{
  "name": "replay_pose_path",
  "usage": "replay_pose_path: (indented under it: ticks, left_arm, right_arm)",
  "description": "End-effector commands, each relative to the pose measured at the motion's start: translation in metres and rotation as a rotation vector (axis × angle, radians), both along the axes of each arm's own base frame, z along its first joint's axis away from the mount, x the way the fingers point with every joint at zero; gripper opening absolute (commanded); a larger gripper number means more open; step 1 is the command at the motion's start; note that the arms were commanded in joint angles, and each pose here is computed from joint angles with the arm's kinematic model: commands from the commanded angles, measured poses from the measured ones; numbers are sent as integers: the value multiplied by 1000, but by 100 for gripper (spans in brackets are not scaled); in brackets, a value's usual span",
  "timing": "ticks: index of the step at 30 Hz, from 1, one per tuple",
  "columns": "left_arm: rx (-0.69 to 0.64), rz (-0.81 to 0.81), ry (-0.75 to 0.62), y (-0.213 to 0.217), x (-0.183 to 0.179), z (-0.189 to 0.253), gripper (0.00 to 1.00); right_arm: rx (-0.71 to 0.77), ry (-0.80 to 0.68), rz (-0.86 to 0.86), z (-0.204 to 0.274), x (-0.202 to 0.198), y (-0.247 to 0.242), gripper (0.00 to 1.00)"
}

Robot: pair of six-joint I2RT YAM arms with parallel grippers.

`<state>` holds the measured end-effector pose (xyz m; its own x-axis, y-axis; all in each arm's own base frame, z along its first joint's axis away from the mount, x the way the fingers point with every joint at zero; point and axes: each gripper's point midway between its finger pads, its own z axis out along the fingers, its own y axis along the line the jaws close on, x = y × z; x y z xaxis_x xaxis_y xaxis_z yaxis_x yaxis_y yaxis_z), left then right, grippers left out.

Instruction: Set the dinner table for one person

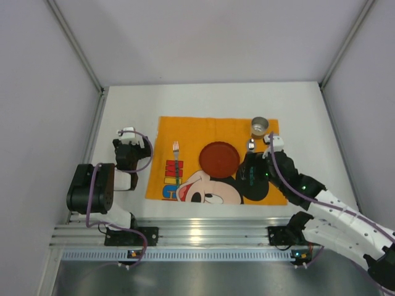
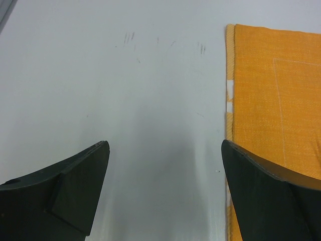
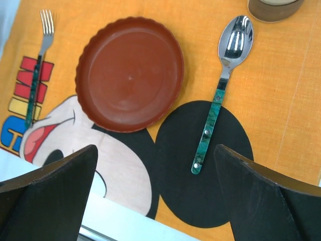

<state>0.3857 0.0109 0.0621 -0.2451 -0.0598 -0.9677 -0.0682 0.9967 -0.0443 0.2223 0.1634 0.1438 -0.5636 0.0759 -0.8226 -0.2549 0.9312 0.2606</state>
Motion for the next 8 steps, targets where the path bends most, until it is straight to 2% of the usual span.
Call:
replay_pose_path:
  ticks: [1, 8]
  left_arm:
    - [-4, -23, -84, -4, 7, 19, 99]
    - [-6, -23, -86, -4, 7, 20, 99]
  right_arm:
    - [104, -64, -66, 29, 10, 2, 100]
    - [101, -113, -49, 53, 18, 8, 100]
